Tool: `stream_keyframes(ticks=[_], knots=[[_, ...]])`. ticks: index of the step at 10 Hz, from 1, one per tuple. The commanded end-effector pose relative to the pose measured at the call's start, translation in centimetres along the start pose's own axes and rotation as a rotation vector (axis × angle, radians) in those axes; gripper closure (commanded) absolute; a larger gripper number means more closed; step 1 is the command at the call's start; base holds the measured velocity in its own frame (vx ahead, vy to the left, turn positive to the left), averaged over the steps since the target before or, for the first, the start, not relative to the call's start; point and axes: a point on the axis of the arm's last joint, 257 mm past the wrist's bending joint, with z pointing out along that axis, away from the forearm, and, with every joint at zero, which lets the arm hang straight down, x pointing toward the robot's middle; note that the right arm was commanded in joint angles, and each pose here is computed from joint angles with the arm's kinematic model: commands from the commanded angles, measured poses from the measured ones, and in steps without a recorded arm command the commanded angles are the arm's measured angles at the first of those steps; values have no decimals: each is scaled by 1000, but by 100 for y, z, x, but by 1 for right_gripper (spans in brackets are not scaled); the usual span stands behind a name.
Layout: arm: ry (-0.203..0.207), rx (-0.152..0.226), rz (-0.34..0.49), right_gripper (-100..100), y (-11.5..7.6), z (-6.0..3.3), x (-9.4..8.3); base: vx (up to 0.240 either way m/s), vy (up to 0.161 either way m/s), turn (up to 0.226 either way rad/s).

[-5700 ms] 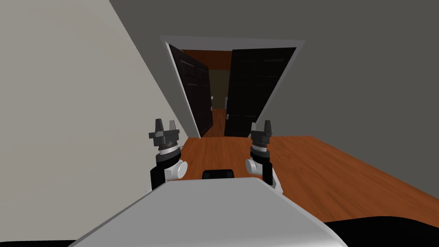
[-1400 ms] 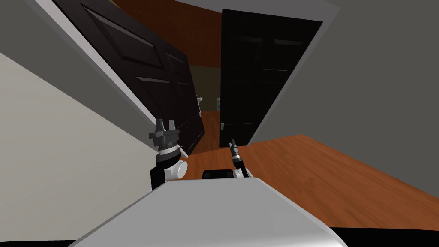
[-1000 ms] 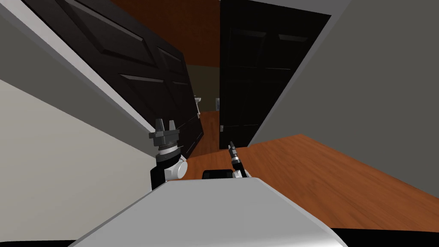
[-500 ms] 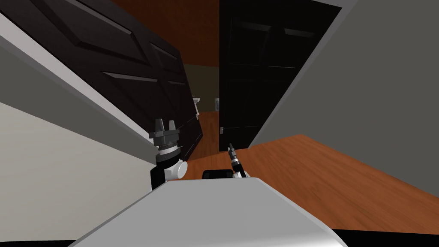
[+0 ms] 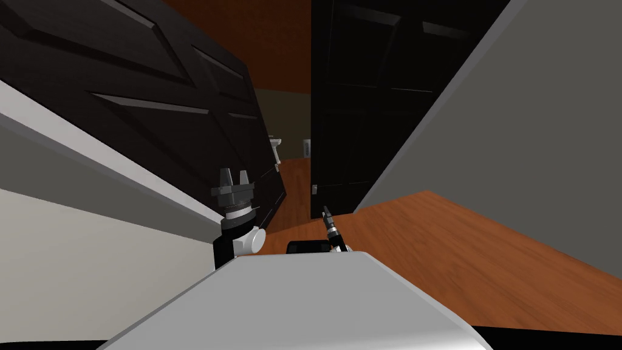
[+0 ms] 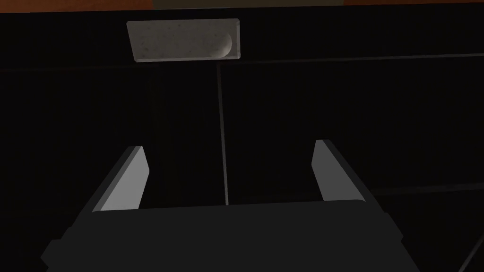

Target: Push the door open

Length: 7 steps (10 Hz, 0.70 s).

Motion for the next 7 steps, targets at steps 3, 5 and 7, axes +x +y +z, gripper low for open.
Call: stream_keyframes(ticks=[3, 5, 7], knots=[[0, 12, -3, -100, -50, 4, -5, 121, 23, 0], [-5, 13, -3, -100, -55, 37, -25, 208, 16, 27], [-11, 15, -4, -100, -60, 78, -48, 205, 50, 30]])
